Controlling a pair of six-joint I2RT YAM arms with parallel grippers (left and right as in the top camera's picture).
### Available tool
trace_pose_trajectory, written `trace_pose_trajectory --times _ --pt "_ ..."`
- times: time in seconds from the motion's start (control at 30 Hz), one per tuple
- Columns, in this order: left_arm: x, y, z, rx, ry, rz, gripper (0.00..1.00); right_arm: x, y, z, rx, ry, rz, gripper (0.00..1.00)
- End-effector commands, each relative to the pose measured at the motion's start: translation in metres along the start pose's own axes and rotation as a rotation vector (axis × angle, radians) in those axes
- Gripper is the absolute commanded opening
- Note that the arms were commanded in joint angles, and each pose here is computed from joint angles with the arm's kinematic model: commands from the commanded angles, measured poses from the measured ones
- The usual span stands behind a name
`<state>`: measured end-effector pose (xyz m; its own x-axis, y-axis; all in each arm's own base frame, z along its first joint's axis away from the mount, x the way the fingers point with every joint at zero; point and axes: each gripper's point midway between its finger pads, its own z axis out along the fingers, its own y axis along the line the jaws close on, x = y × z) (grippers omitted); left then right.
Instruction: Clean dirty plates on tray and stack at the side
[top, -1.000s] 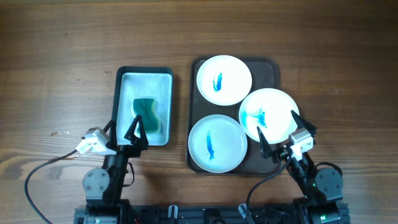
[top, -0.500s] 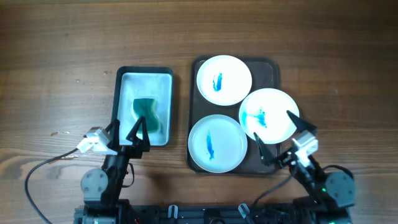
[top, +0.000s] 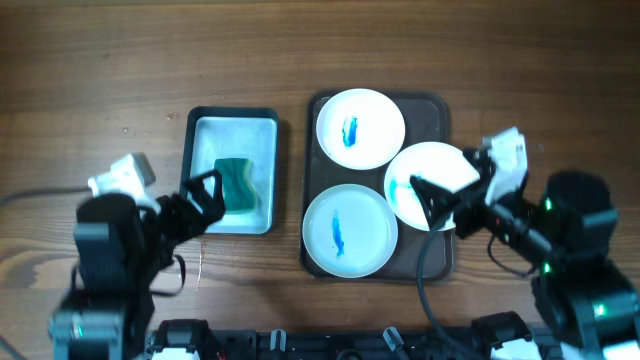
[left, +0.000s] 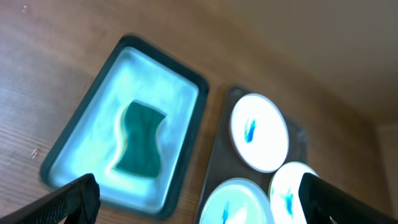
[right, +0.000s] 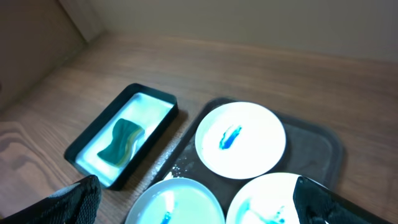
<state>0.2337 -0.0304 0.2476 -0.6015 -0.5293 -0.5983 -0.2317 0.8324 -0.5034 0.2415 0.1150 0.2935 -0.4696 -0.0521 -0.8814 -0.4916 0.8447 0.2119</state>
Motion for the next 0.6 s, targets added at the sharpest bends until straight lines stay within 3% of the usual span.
trace_pose_trajectory --times 0.0,0.17,0.27,0.43,0.57 --pt "-0.008 0.000 0.017 -0.063 0.078 0.028 1.00 -0.005 0.010 0.012 -0.081 0.052 0.117 1.00" --pt "0.009 0.010 0.041 -0.113 0.206 0.000 0.98 0.006 0.006 0.020 -0.073 0.110 0.192 1.00" --pt "0.028 0.021 0.059 -0.181 0.320 -0.020 0.76 0.012 0.005 0.020 -0.070 0.134 0.203 0.97" --pt "0.073 0.049 0.104 -0.382 0.535 -0.010 0.63 0.022 0.005 0.019 -0.065 0.175 0.222 0.85" --pt "0.095 0.073 0.149 -0.542 0.587 0.063 0.61 0.028 0.004 0.021 -0.058 0.202 0.270 0.77"
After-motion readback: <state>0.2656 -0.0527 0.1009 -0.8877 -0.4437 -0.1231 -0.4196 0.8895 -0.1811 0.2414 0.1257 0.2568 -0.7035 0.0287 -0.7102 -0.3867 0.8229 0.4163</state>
